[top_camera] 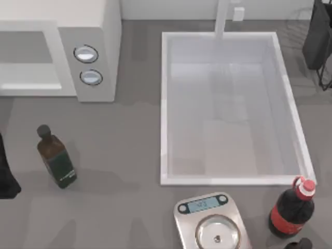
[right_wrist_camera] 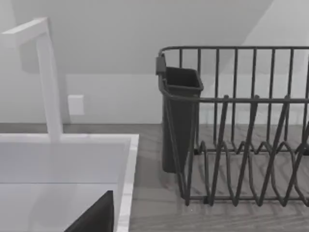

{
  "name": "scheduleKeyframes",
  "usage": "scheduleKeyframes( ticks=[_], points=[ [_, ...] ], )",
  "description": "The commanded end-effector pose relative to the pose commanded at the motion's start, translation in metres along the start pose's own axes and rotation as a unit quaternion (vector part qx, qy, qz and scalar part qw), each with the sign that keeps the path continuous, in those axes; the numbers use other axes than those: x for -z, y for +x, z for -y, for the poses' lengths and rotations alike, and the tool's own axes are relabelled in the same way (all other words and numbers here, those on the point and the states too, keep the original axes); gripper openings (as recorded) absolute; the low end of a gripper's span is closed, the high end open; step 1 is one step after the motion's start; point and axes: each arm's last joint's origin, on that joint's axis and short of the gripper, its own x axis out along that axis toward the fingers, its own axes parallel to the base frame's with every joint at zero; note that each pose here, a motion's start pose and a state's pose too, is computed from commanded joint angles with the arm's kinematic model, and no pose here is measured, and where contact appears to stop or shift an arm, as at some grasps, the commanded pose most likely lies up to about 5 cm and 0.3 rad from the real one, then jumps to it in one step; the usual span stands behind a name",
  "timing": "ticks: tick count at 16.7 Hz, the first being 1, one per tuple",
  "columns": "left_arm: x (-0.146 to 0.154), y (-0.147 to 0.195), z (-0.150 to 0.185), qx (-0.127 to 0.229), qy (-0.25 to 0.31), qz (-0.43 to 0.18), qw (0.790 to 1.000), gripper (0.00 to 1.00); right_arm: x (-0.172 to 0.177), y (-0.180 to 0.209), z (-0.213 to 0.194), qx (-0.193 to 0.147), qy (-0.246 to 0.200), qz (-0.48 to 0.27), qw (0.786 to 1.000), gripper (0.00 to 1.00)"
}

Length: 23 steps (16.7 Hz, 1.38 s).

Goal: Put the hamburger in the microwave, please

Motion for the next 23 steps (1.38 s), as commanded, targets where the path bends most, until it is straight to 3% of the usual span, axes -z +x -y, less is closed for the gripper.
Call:
scheduleKeyframes(
  ticks=[3, 6, 9, 11, 14, 18, 21, 23],
  points=[
    [-0.002, 0.000, 0.000, -0.001, 0.005, -0.004, 1.000, 1.00, 0.000, 0.000, 0.000, 0.000, 0.000, 0.000, 1.000, 1.00],
    [-0.018, 0.002, -0.003, -0.011, 0.049, -0.041, 0.998, 1.00, 0.000, 0.000, 0.000, 0.000, 0.000, 0.000, 1.000, 1.00],
    [-0.039, 0.011, -0.010, -0.023, 0.123, -0.124, 0.984, 1.00, 0.000, 0.000, 0.000, 0.000, 0.000, 0.000, 1.000, 1.00],
    [-0.052, 0.026, -0.017, -0.020, 0.178, -0.206, 0.962, 1.00, 0.000, 0.000, 0.000, 0.000, 0.000, 0.000, 1.000, 1.00],
    [-0.060, 0.059, -0.033, 0.016, 0.252, -0.352, 0.901, 1.00, 0.000, 0.000, 0.000, 0.000, 0.000, 0.000, 1.000, 1.00],
    [-0.050, 0.110, -0.063, 0.115, 0.307, -0.516, 0.791, 1.00, 0.000, 0.000, 0.000, 0.000, 0.000, 0.000, 1.000, 1.00],
    [-0.037, 0.141, -0.087, 0.196, 0.321, -0.585, 0.719, 1.00, 0.000, 0.000, 0.000, 0.000, 0.000, 0.000, 1.000, 1.00],
    [-0.029, 0.157, -0.102, 0.243, 0.324, -0.609, 0.682, 1.00, 0.000, 0.000, 0.000, 0.000, 0.000, 0.000, 1.000, 1.00]
  ],
)
